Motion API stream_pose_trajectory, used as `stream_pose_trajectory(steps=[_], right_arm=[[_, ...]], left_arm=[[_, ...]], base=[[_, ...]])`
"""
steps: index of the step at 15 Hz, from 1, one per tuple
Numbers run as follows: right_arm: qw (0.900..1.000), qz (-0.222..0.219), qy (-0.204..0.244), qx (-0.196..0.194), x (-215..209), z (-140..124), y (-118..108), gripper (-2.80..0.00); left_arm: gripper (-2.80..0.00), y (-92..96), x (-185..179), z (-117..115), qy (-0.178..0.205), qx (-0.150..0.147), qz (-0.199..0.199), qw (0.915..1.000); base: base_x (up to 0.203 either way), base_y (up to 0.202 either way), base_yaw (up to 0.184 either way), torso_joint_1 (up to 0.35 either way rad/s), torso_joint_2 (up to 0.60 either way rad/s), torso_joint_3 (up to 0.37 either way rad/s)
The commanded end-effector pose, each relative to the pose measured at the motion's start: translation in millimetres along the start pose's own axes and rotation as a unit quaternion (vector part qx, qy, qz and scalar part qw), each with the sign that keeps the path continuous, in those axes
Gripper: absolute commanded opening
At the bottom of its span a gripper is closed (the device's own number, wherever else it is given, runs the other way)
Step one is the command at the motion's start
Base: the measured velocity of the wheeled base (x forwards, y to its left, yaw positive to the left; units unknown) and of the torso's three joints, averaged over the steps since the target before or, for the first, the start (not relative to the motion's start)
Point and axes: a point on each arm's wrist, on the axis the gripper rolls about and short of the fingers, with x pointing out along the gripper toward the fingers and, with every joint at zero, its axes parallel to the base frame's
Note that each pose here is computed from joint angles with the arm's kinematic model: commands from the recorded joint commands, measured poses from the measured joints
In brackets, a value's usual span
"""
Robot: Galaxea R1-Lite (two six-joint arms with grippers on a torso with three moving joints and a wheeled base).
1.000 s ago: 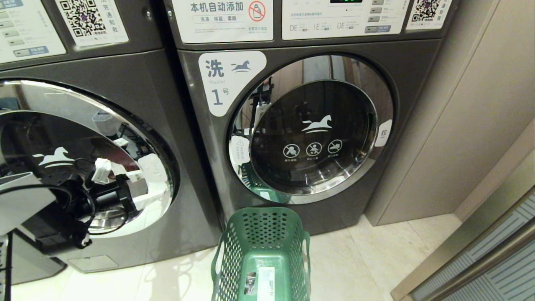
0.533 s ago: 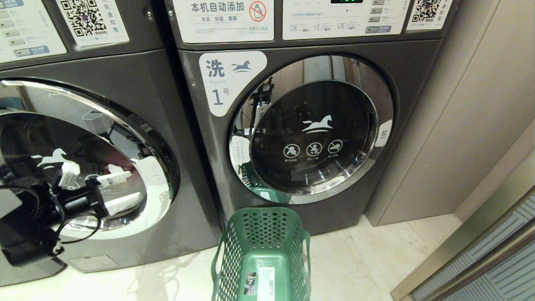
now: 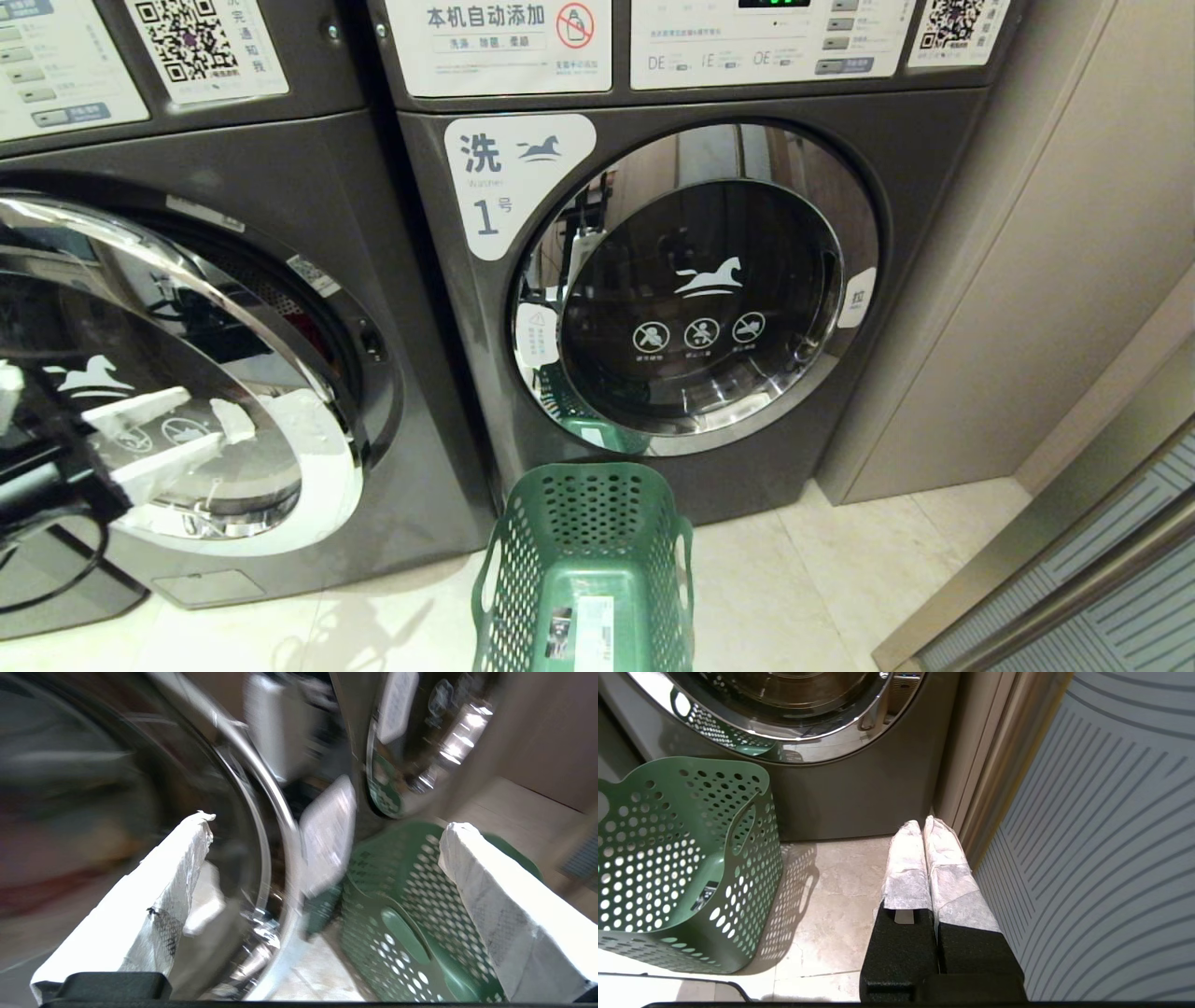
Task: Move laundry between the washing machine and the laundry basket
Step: Open the lid of the washing machine
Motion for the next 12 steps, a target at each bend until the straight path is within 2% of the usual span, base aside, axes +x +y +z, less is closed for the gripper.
stream_pose_trajectory(steps=[1, 3, 4, 5, 6, 7, 8, 9, 10, 12], right_arm=[[1.000, 0.000, 0.001, 0.000, 0, 0, 0, -2.80], [1.000, 0.000, 0.001, 0.000, 0, 0, 0, -2.80], [1.000, 0.000, 0.001, 0.000, 0, 0, 0, -2.80], [1.000, 0.001, 0.001, 0.000, 0, 0, 0, -2.80], [1.000, 0.000, 0.001, 0.000, 0, 0, 0, -2.80], [1.000, 0.001, 0.001, 0.000, 0, 0, 0, -2.80], [1.000, 0.000, 0.001, 0.000, 0, 0, 0, -2.80], [1.000, 0.000, 0.001, 0.000, 0, 0, 0, -2.80], [1.000, 0.001, 0.001, 0.000, 0, 0, 0, -2.80], [1.000, 0.000, 0.001, 0.000, 0, 0, 0, -2.80]], left_arm=[[0.00, -43.3, -32, 60, -0.023, 0.081, 0.042, 0.9956], [0.00, -78.9, -66, 101, -0.041, 0.115, 0.129, 0.9841], [0.00, -96.1, -79, 118, -0.053, 0.125, 0.176, 0.9750], [0.00, -115.3, -92, 134, -0.073, 0.129, 0.235, 0.9605], [0.00, -130.8, -100, 147, -0.103, 0.127, 0.294, 0.9417], [0.00, -142.4, -105, 160, -0.149, 0.126, 0.353, 0.9149], [0.00, -148.3, -106, 176, -0.185, 0.143, 0.378, 0.8959], [0.00, -152.3, -106, 191, -0.204, 0.163, 0.379, 0.8877], [0.00, -154.6, -106, 198, -0.216, 0.168, 0.381, 0.8834], [0.00, -152.1, -105, 202, -0.214, 0.152, 0.381, 0.8868]], base=[[0.000, 0.000, 0.000, 0.000, 0.00, 0.000], [0.000, 0.000, 0.000, 0.000, 0.00, 0.000], [0.000, 0.000, 0.000, 0.000, 0.00, 0.000], [0.000, 0.000, 0.000, 0.000, 0.00, 0.000], [0.000, 0.000, 0.000, 0.000, 0.00, 0.000], [0.000, 0.000, 0.000, 0.000, 0.00, 0.000], [0.000, 0.000, 0.000, 0.000, 0.00, 0.000], [0.000, 0.000, 0.000, 0.000, 0.00, 0.000], [0.000, 0.000, 0.000, 0.000, 0.00, 0.000], [0.000, 0.000, 0.000, 0.000, 0.00, 0.000]])
